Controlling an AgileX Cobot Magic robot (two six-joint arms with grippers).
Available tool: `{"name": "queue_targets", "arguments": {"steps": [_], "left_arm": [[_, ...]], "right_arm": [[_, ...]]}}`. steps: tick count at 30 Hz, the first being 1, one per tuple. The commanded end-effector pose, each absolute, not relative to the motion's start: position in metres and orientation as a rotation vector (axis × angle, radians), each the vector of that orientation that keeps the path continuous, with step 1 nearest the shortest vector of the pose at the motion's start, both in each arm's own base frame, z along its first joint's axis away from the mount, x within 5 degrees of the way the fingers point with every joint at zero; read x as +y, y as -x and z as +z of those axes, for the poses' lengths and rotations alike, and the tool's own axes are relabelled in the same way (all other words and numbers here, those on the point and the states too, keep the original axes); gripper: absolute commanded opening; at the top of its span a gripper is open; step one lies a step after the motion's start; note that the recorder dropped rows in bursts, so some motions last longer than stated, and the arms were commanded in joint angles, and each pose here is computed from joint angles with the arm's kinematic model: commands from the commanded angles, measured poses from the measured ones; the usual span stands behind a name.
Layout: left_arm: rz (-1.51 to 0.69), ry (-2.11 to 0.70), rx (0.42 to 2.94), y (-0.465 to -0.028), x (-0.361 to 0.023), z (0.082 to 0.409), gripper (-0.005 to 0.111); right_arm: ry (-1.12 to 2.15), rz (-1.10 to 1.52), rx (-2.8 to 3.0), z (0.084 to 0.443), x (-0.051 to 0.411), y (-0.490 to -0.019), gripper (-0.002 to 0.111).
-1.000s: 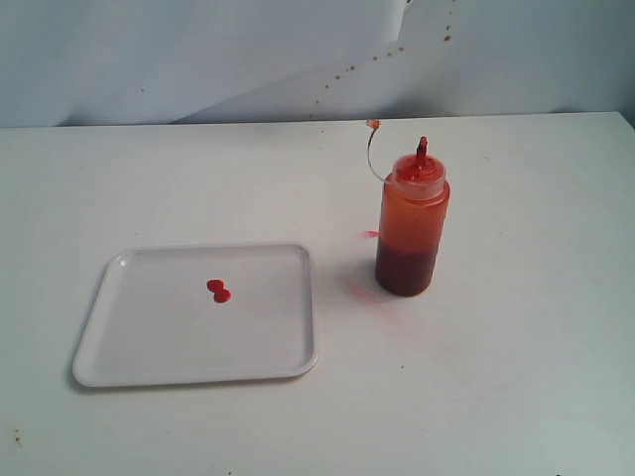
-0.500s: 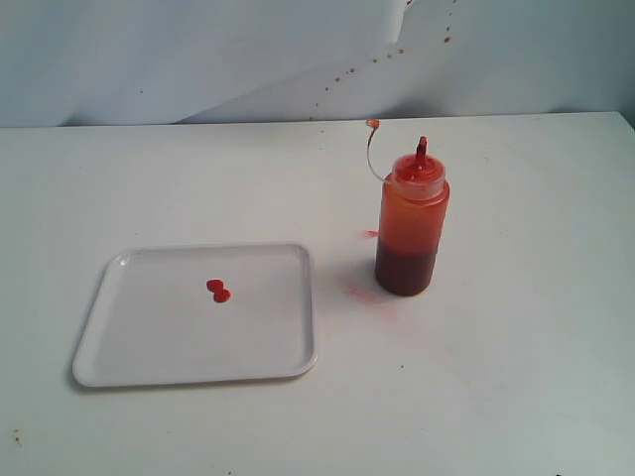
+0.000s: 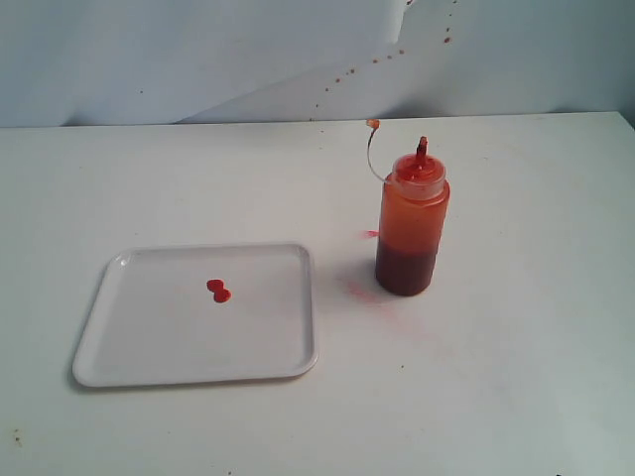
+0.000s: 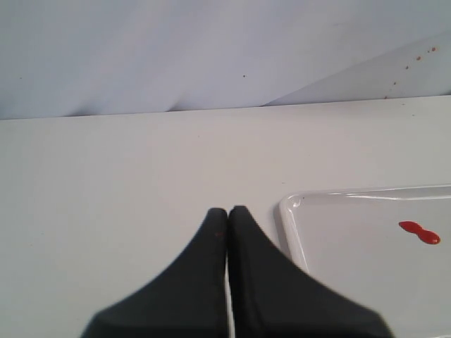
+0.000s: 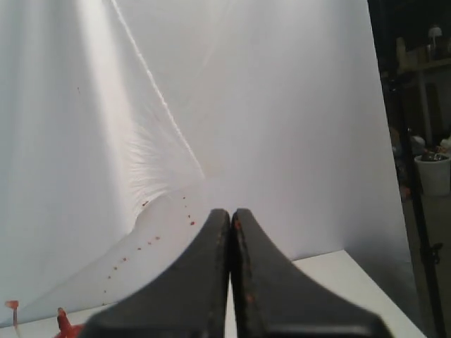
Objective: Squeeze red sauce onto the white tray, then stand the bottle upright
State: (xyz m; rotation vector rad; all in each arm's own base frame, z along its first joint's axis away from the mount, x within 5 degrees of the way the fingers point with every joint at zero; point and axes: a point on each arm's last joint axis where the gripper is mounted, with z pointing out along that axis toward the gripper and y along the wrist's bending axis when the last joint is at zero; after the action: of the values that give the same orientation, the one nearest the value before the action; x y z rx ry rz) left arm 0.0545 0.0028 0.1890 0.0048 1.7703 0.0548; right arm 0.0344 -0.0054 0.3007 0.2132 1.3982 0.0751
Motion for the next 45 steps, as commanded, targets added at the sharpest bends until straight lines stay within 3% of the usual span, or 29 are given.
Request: {"name": "queue_targets", "arguments": {"steps": [1, 12, 21, 34, 45], "left_arm": [[0.056, -0.005, 1.770, -0.055, 0.003, 0.187, 0.001], [0.056, -0.005, 1.770, -0.055, 0.003, 0.187, 0.001], [0.056, -0.005, 1.770, -0.055, 0.003, 0.187, 0.001], [0.056, -0.005, 1.770, -0.055, 0.003, 0.187, 0.001], [0.056, -0.005, 1.770, -0.055, 0.003, 0.187, 0.001]], "right_arm": [[-0.227, 0.102, 1.387, 0.288, -0.005, -0.040, 0.000], [-0.233, 0.135, 1.405, 0.246, -0.004, -0.052, 0.000], [-0.201, 0.101, 1.397, 0.247, -0.004, -0.052, 0.000], [0.062, -0.176, 1.555, 0.233, -0.003, -0.050, 0.000], [0.083, -0.185, 1.624, 0.217, -0.003, -0.053, 0.000]]}}
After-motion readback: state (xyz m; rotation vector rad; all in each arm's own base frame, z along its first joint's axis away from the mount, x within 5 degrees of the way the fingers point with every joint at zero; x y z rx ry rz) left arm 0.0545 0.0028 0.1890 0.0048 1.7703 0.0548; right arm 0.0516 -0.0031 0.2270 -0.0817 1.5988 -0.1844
